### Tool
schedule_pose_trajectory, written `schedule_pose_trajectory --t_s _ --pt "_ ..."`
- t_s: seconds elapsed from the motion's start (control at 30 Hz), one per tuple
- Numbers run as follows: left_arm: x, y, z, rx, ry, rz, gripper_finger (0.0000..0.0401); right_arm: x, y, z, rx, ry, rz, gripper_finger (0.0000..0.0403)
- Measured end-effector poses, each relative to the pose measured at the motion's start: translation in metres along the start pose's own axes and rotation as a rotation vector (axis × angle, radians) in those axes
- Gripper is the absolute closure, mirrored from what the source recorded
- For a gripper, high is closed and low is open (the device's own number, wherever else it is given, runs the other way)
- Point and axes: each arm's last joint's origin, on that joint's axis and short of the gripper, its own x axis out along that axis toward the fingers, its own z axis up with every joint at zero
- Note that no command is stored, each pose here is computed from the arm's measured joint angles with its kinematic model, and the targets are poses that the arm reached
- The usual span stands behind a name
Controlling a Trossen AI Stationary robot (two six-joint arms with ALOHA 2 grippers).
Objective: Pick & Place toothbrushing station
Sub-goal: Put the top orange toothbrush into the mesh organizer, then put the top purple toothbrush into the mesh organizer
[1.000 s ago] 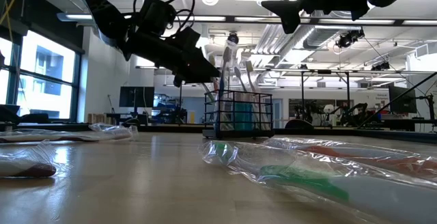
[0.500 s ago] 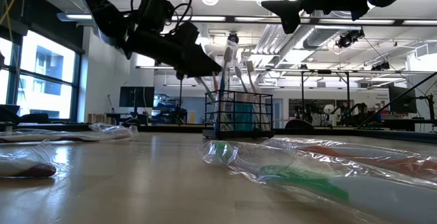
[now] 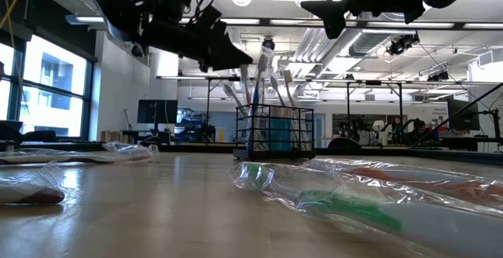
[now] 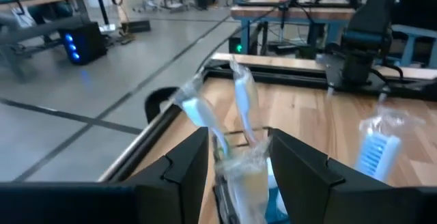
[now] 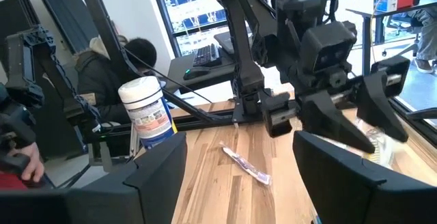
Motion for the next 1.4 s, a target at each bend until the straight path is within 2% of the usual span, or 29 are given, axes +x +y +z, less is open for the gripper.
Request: schedule_pose_trajectory --t_s 0.23,0.33,0.4,0.63,0.77,0.87,1.03,1.2,1.4 --pt "-0.012 0.0 0.02 0.011 -0.071 0.014 0.0246 0.0 0.0 0.0 0.0 0.0 0.0 0.0142" --pt "-0.025 0.0 0.038 0.039 -0.139 0.02 0.0246 0.0 0.0 0.0 0.0 0.0 0.0 0.0142" --pt "-0.036 0.0 0.052 0.019 -0.189 0.015 0.0246 0.0 0.0 0.0 0.0 0.0 0.0 0.0142" --pt "-0.074 -0.003 0.086 -0.346 -0.286 -0.066 0.0246 0.0 0.0 0.0 0.007 0.0 0.003 0.0142" --pt "-0.085 -0.004 0.086 -0.466 -0.217 -0.07 0.0246 0.0 0.0 0.0 0.058 -0.002 0.004 0.0142" --pt "-0.089 -0.004 0.088 -0.496 -0.216 -0.077 0.0246 0.0 0.0 0.0 0.086 0.0 0.009 0.0142" --pt "-0.088 -0.006 0.091 -0.677 -0.218 -0.185 0.0246 0.0 0.002 0.0 0.109 0.015 0.067 0.0142" --pt "-0.099 -0.015 0.094 -0.657 -0.165 -0.288 0.0246 0.0 0.003 0.0 0.167 0.031 0.113 0.0142" --pt "-0.122 -0.043 0.092 -0.486 -0.026 -0.303 0.0246 0.002 0.012 -0.002 0.218 0.084 0.261 0.0142"
